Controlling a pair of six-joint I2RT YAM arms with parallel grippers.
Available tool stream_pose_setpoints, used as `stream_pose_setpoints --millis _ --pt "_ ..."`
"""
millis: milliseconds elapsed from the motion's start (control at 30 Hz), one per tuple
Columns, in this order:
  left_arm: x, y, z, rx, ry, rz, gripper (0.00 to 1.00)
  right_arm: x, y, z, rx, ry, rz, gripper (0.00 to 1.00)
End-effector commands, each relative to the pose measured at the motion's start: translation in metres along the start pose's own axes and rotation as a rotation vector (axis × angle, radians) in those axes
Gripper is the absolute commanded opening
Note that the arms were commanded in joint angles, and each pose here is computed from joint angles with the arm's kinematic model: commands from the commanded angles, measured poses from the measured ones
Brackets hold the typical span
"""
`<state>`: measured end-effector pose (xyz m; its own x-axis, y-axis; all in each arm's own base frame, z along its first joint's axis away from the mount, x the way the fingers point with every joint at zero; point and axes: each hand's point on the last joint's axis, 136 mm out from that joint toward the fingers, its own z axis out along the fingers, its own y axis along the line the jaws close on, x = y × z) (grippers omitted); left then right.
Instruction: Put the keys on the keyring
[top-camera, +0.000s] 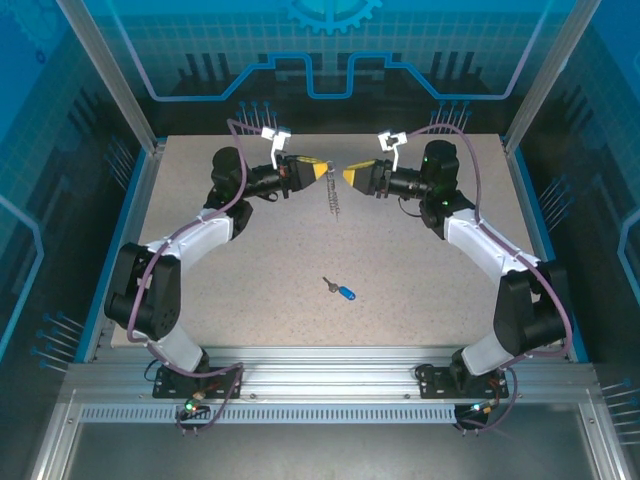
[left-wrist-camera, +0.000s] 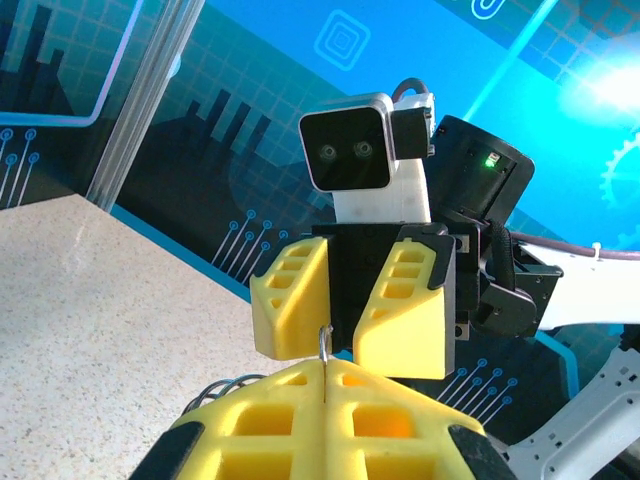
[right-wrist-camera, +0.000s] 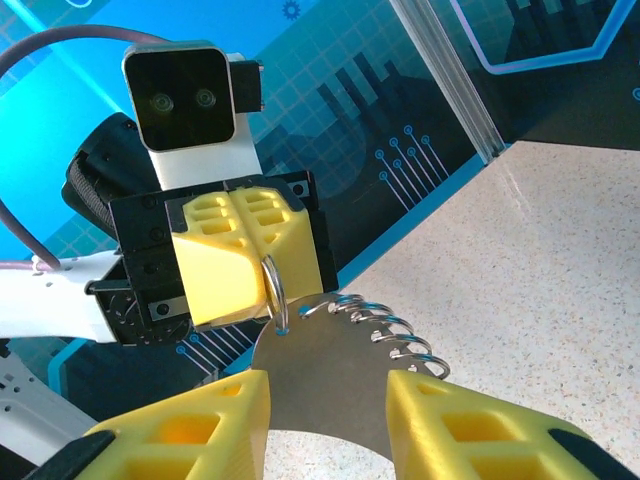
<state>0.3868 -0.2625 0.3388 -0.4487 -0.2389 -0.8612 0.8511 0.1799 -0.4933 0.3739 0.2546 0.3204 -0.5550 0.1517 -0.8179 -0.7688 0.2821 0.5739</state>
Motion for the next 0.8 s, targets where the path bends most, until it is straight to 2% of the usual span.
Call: stream_pose_setpoints --millis 0,767 --pt "-0.021 -0.035 -0.001 0.063 -0.027 0.161 0.0 -0.011 0.017 -0.001 -0.04 -0.039 -0.077 0.37" --pt "-0.022 -0.047 -0.004 0.056 -0.04 0.182 0.0 -0.028 0.067 0.009 -0.111 -0.101 -0.172 0.35"
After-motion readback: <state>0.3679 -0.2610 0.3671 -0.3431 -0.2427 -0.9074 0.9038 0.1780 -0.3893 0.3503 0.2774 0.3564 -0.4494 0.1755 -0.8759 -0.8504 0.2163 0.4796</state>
